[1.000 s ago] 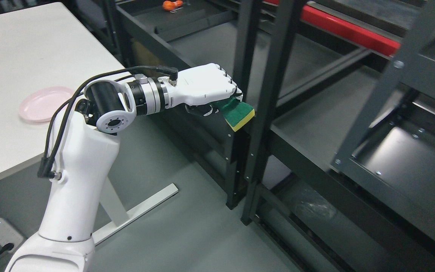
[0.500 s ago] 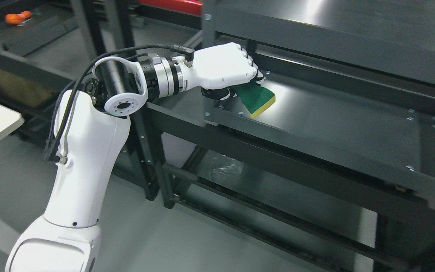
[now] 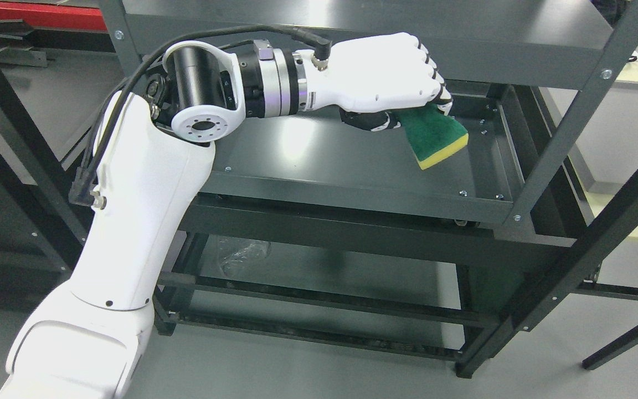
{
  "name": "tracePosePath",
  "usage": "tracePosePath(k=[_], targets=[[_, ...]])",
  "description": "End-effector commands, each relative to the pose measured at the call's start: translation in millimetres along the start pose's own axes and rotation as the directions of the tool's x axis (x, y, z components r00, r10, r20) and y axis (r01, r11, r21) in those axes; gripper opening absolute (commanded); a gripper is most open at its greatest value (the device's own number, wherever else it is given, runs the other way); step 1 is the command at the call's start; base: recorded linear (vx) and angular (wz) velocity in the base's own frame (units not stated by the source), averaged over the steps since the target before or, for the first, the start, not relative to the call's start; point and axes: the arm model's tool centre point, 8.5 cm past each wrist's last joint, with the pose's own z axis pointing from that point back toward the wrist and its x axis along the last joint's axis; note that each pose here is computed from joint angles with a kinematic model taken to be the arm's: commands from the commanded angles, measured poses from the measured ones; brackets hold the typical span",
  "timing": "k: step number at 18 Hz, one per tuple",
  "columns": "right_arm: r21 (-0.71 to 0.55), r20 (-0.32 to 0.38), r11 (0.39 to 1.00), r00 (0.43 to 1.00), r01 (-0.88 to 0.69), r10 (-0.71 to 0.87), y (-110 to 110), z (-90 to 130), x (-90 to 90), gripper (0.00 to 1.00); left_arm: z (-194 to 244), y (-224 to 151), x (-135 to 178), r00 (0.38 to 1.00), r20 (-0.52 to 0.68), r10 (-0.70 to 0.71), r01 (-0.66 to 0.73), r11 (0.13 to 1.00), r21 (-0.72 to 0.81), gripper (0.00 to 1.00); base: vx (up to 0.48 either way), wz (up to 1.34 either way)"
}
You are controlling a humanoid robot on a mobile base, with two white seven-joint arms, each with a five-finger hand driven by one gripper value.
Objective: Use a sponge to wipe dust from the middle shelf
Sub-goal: 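Carry the sponge in the left hand toward the dark metal shelf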
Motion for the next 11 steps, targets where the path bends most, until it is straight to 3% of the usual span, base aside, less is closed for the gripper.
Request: tracePosePath(k=[1, 7, 11], targets=[[-0.014, -0.049, 1.0, 0.999, -0.004, 0.003, -10, -1, 2.4, 1.0, -18, 32, 18, 0.991, 0.111, -0.078, 0.078, 0.997, 0.004, 0.21, 0.056, -0.16], [-0.015, -0.05, 1.0, 0.999, -0.004, 0.003, -10, -1, 1.5, 1.0, -13, 117, 18, 0.959, 0.11, -0.262, 0.258, 0.965, 0.054, 0.21, 0.023, 0.0], [-0.015, -0.05, 1.0, 0.999, -0.004, 0.003, -10, -1, 1.5, 1.0, -20, 120, 23, 0.946, 0.132, -0.297, 0.302, 0.953, -0.018, 0.21, 0.013, -0.02]])
